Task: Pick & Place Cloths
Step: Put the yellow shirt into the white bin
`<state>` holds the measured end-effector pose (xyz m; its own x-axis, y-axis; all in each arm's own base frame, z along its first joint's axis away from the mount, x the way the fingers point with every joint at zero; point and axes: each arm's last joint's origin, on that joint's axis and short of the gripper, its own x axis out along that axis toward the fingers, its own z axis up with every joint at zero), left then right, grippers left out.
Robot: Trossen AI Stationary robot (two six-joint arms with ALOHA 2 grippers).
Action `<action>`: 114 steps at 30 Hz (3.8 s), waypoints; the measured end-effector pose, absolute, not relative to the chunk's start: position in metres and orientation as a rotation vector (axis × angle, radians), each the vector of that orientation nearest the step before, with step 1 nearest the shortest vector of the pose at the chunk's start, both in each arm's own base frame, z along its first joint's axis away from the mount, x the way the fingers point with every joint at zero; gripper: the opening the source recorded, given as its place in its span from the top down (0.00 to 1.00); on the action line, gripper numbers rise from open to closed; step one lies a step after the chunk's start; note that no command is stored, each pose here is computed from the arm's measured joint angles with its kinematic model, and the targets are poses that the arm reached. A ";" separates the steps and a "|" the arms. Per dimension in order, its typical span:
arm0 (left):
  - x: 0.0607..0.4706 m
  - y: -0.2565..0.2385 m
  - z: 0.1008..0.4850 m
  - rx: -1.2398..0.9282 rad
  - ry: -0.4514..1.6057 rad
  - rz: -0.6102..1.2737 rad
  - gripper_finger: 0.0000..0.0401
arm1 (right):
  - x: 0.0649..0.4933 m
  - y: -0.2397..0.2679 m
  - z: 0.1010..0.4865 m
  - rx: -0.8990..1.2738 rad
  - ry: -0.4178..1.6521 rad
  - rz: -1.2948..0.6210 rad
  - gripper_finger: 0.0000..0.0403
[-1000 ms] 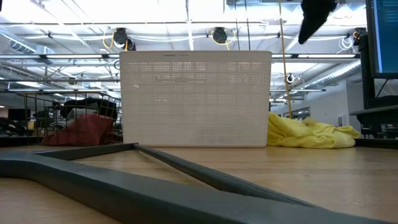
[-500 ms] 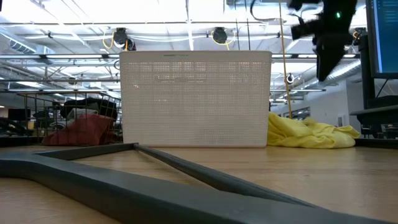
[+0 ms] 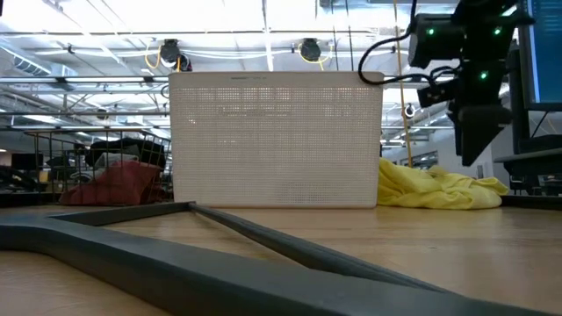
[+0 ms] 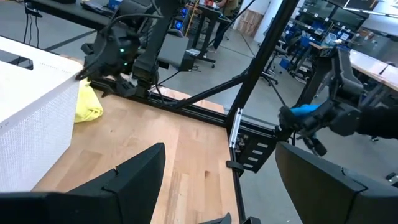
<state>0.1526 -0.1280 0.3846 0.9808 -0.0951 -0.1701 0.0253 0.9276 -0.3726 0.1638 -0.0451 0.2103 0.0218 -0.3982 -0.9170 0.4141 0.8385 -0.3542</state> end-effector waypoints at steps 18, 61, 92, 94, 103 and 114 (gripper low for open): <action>0.153 -0.128 0.385 -0.438 0.188 -0.059 0.23 | 0.169 -0.103 0.205 0.265 1.197 -0.642 0.26; 0.153 -0.128 0.385 -0.460 0.188 -0.057 0.23 | 0.153 -0.103 0.143 0.627 1.225 -0.802 0.92; 0.153 -0.128 0.385 -0.460 0.188 -0.057 0.23 | 0.094 -0.067 0.333 0.578 0.081 -0.798 0.92; 0.153 -0.128 0.385 -0.456 0.188 -0.057 0.23 | 0.093 -0.067 0.353 0.537 0.007 -0.775 0.92; 0.153 -0.128 0.385 -0.404 0.186 -0.062 0.23 | 0.096 -0.067 0.425 0.377 -0.121 -0.704 0.92; 0.152 -0.124 0.381 -0.345 0.177 0.058 0.23 | 0.154 -0.095 0.447 0.368 -0.104 -0.456 0.92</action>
<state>0.1521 -0.1240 0.3815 0.9829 0.0267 -0.1820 -0.0869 0.9394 -0.3316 0.1544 -0.0949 0.4467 0.8940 -0.4478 0.0166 0.4107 0.8336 0.3694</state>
